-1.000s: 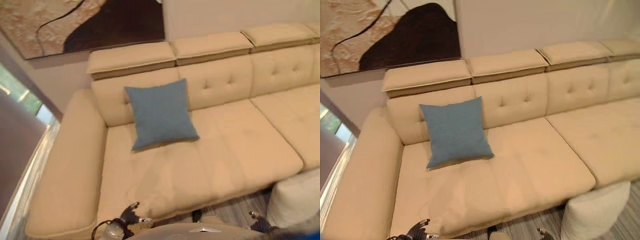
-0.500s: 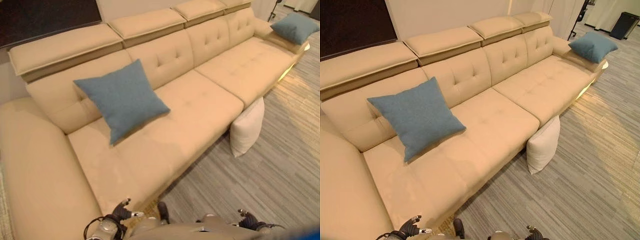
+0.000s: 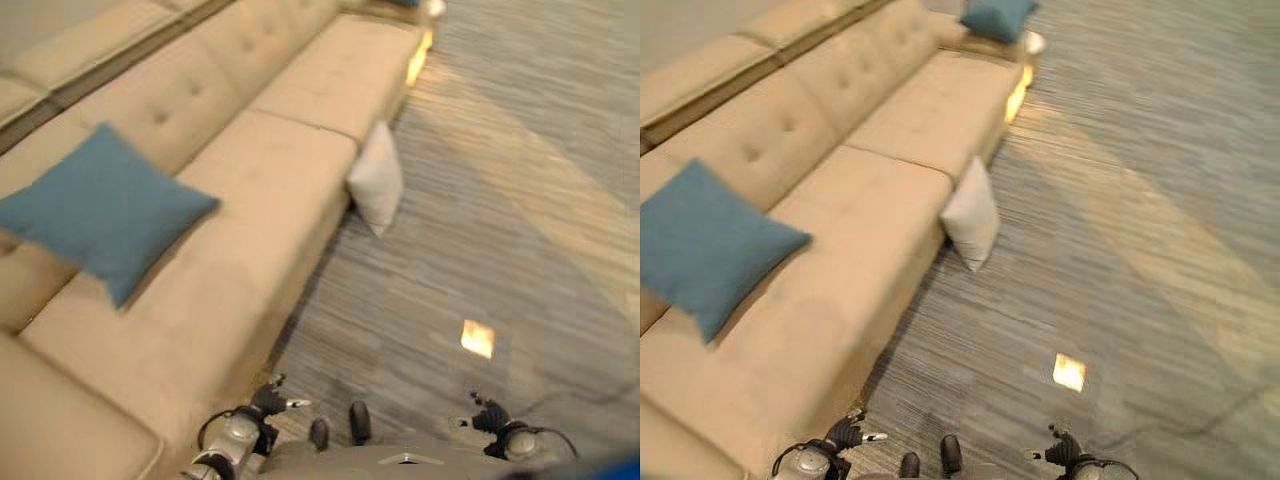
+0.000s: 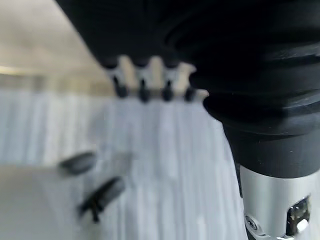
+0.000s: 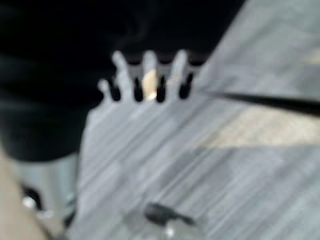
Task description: Pick up all the scattered cushions and arrange them neatly on the sofa.
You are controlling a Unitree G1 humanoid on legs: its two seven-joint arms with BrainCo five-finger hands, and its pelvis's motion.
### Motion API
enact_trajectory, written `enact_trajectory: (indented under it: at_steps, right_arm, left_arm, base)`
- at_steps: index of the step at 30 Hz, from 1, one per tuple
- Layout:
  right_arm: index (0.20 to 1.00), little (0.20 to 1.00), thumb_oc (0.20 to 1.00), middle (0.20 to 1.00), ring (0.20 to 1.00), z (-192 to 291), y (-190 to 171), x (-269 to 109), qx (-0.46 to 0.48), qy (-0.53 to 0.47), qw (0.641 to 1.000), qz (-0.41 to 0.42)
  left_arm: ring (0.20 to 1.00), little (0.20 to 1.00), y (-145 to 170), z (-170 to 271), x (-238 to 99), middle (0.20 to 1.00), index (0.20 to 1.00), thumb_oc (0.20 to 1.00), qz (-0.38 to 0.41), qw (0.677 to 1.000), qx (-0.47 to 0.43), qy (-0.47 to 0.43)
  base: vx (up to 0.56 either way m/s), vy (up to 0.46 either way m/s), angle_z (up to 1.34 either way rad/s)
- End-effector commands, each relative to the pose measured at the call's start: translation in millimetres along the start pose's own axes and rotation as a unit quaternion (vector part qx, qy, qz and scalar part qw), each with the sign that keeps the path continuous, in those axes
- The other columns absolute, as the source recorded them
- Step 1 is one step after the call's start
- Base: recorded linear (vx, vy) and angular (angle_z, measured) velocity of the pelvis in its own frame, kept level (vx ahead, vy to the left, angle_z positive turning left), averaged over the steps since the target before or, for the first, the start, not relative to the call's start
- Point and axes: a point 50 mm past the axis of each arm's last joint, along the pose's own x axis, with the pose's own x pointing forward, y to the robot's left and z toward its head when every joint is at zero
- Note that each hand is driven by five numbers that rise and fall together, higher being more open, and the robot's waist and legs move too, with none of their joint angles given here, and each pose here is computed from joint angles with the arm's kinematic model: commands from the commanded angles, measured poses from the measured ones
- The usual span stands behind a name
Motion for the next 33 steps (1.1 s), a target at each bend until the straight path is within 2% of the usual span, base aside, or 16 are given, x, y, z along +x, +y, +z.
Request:
enact_trajectory:
  at_steps: [1,5,12,25,33]
  right_arm:
    - [1.000,1.000,1.000,1.000,1.000,-6,3,-2,0.009,0.006,1.000,-0.001]
    - [1.000,1.000,1.000,1.000,1.000,12,7,1,0.019,-0.023,1.000,0.001]
    - [1.000,1.000,1.000,1.000,1.000,12,13,1,-0.006,-0.022,1.000,0.010]
    - [1.000,1.000,1.000,1.000,1.000,0,-5,-3,0.027,-0.019,0.999,-0.022]
    - [1.000,1.000,1.000,1.000,1.000,10,-8,-1,0.022,-0.038,0.999,-0.023]
  left_arm:
    - [1.000,1.000,3,-8,-3,1.000,1.000,1.000,0.012,1.000,-0.004,0.004]
    - [1.000,1.000,15,2,-1,1.000,1.000,1.000,0.028,1.000,-0.005,-0.011]
    - [1.000,1.000,22,3,-1,1.000,1.000,1.000,0.033,0.999,-0.006,-0.008]
    - [1.000,1.000,14,12,2,1.000,1.000,1.000,0.033,0.998,-0.049,-0.025]
    - [1.000,1.000,21,8,1,1.000,1.000,1.000,0.045,0.998,-0.047,-0.014]
  base:
    - [-0.09,0.134,-1.19]
    - [-0.13,0.059,-1.15]
    - [-0.05,-0.034,-0.69]
    - [0.05,-0.147,0.01]
    - [0.29,0.004,0.05]
